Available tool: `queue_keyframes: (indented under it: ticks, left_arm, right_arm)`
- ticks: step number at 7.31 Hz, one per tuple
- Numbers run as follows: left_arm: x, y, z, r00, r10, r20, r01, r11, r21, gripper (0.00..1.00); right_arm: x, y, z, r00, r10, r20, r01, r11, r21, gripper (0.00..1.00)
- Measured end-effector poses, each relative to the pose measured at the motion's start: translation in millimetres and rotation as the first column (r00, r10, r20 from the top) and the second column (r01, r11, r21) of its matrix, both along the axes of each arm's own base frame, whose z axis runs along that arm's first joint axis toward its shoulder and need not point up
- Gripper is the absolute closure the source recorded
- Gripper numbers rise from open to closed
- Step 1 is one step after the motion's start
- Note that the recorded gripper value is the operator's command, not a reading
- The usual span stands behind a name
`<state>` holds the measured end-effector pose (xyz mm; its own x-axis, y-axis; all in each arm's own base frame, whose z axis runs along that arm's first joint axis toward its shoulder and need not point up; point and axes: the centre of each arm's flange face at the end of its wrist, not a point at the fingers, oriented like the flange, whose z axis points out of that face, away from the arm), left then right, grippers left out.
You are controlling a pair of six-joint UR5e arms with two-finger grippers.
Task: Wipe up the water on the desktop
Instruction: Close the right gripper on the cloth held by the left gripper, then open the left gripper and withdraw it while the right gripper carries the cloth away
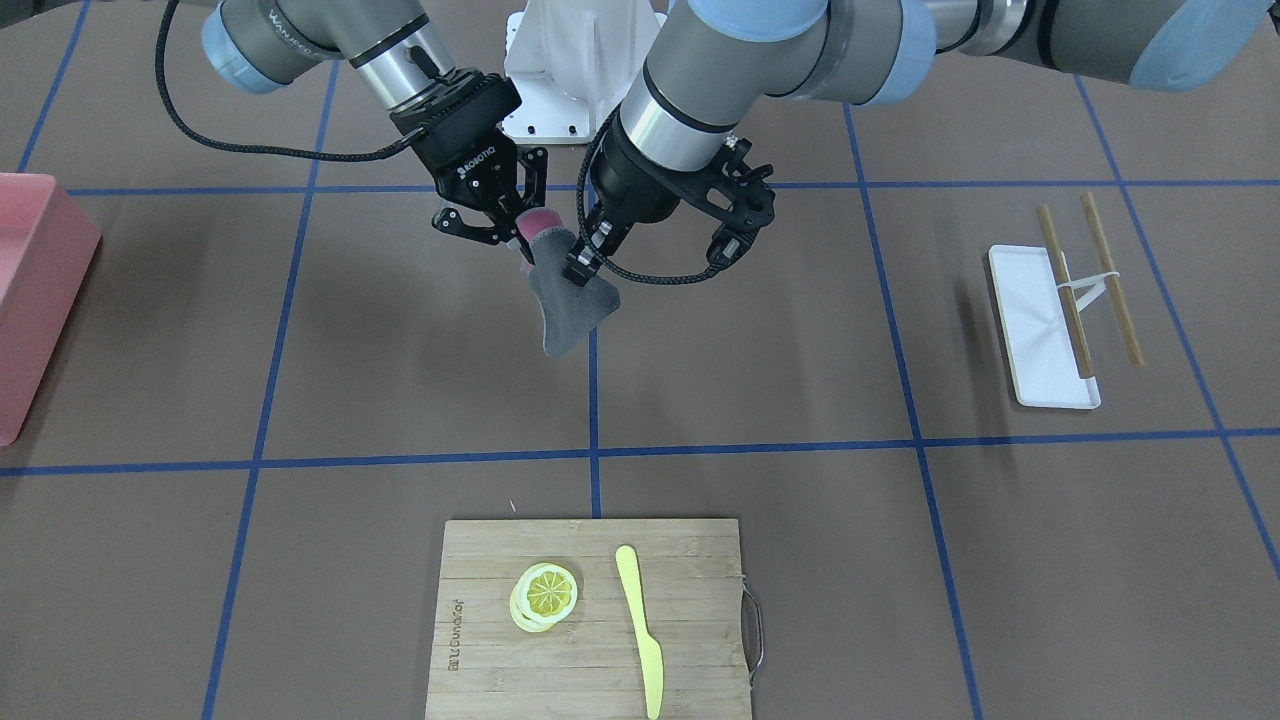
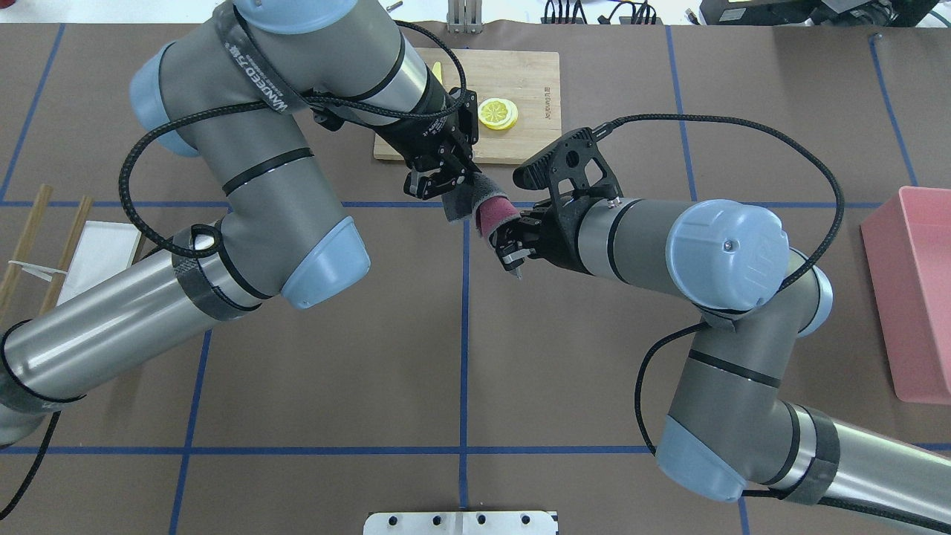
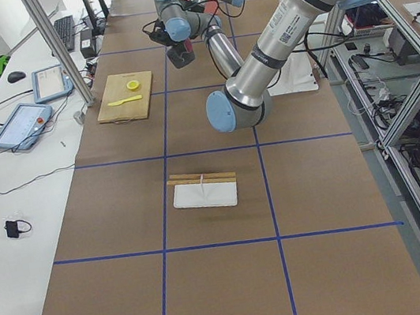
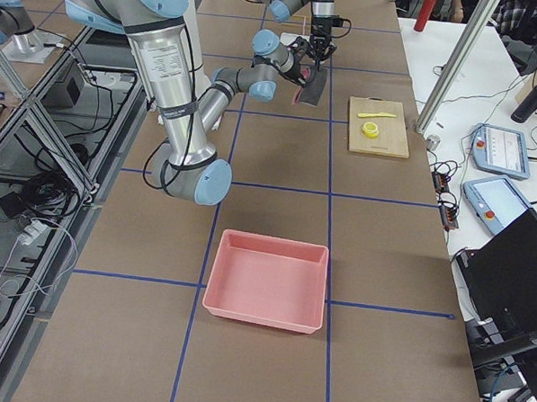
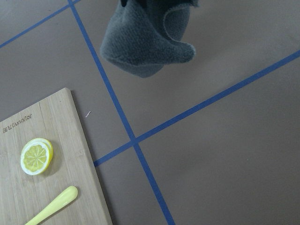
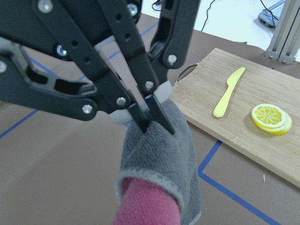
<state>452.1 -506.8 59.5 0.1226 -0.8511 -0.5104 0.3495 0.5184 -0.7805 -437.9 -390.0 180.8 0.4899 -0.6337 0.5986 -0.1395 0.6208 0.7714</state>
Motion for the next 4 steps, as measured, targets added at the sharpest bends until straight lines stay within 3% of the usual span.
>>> queue_keyframes:
  ticks: [2, 4]
  left_arm:
    - [-1, -2, 3, 1.0, 0.004, 0.017, -0.006, 0.998, 0.069, 0.01]
    - [-12, -6, 10, 1.0, -0.012, 0.026, 0.01, 0.996, 0.086, 0.01]
  right_arm:
    - [1, -1, 1, 1.0, 0.003, -0.005, -0.003, 1.0, -0.006, 1.0]
    - [10, -10, 8, 0.998, 0.02, -0.059, -0.022, 0.999, -0.034, 1.0]
